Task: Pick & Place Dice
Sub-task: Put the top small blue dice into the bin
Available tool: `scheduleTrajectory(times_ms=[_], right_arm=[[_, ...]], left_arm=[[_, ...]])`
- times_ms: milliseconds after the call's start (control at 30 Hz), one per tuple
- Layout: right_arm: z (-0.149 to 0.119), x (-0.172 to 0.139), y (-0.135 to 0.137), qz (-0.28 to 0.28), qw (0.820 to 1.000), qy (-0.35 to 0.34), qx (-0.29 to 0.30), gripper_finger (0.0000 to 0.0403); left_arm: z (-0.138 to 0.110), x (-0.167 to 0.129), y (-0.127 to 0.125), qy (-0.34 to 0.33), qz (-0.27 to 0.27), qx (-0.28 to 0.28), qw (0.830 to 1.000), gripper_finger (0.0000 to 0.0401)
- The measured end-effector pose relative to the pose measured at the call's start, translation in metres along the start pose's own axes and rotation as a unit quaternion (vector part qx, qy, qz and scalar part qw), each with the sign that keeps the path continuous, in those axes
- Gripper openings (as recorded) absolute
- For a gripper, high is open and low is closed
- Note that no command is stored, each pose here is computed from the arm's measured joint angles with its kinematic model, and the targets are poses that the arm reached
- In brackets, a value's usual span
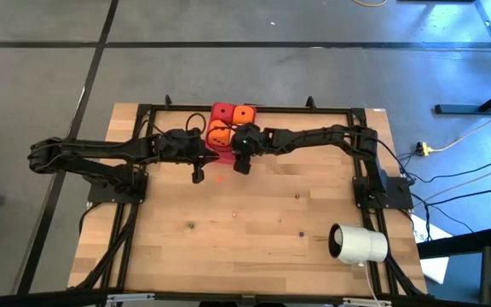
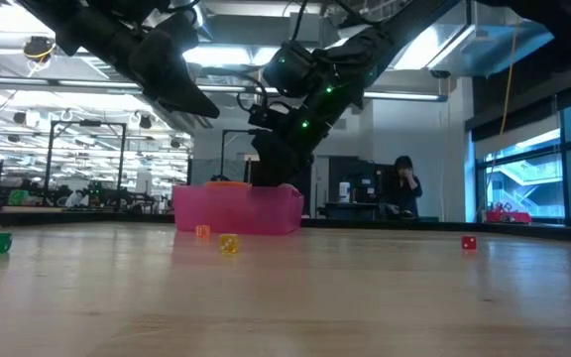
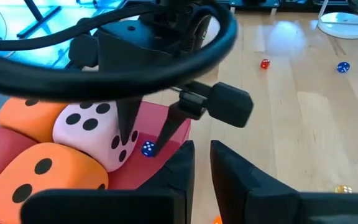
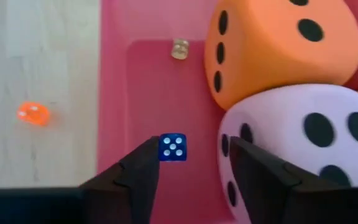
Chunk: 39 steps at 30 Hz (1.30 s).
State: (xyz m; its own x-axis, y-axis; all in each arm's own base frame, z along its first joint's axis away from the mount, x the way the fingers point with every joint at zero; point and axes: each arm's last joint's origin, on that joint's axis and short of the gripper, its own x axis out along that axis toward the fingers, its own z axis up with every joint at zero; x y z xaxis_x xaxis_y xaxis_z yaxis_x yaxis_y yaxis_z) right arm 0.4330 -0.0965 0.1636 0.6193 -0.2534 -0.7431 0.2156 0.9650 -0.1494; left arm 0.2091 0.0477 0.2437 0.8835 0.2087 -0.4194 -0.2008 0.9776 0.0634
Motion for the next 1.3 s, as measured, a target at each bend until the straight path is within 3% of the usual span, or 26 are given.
scheduleTrajectory(times_ms=[233, 367, 467, 567, 767, 933, 1200, 1300], right_arm=[[0.005, -0.005, -0.002, -0.023, 0.999, 0.010, -0.028, 0.0234], [0.021, -0.021, -0.007, -0.074, 0.996, 0.029, -0.050, 0.0240], [0.026, -0.024, -0.010, -0.082, 0.994, 0.030, -0.058, 0.0239], [0.024, -0.023, -0.013, -0.072, 0.994, 0.036, -0.080, 0.0240], [0.012, -0.020, -0.007, -0.032, 0.995, 0.077, -0.057, 0.0240], [0.011, -0.022, 0.004, -0.020, 0.991, 0.083, -0.098, 0.0240], [0.012, -0.023, 0.007, -0.105, 0.975, 0.101, -0.168, 0.0240], [0.011, -0.022, -0.003, -0.098, 0.975, 0.103, -0.169, 0.0240]], left_arm=[[0.000, 0.000, 0.000, 0.000, 0.000, 0.000, 1.000, 0.0047], [0.000, 0.000, 0.000, 0.000, 0.000, 0.000, 1.000, 0.0046], [0.000, 0.000, 0.000, 0.000, 0.000, 0.000, 1.000, 0.0044], [0.000, 0.000, 0.000, 0.000, 0.000, 0.000, 1.000, 0.0042], [0.000, 0.000, 0.000, 0.000, 0.000, 0.000, 1.000, 0.0042], [0.000, 0.000, 0.000, 0.000, 0.000, 0.000, 1.000, 0.0044], [0.000, 0.000, 0.000, 0.000, 0.000, 0.000, 1.000, 0.0045], [0.000, 0.000, 0.000, 0.000, 0.000, 0.000, 1.000, 0.0042]])
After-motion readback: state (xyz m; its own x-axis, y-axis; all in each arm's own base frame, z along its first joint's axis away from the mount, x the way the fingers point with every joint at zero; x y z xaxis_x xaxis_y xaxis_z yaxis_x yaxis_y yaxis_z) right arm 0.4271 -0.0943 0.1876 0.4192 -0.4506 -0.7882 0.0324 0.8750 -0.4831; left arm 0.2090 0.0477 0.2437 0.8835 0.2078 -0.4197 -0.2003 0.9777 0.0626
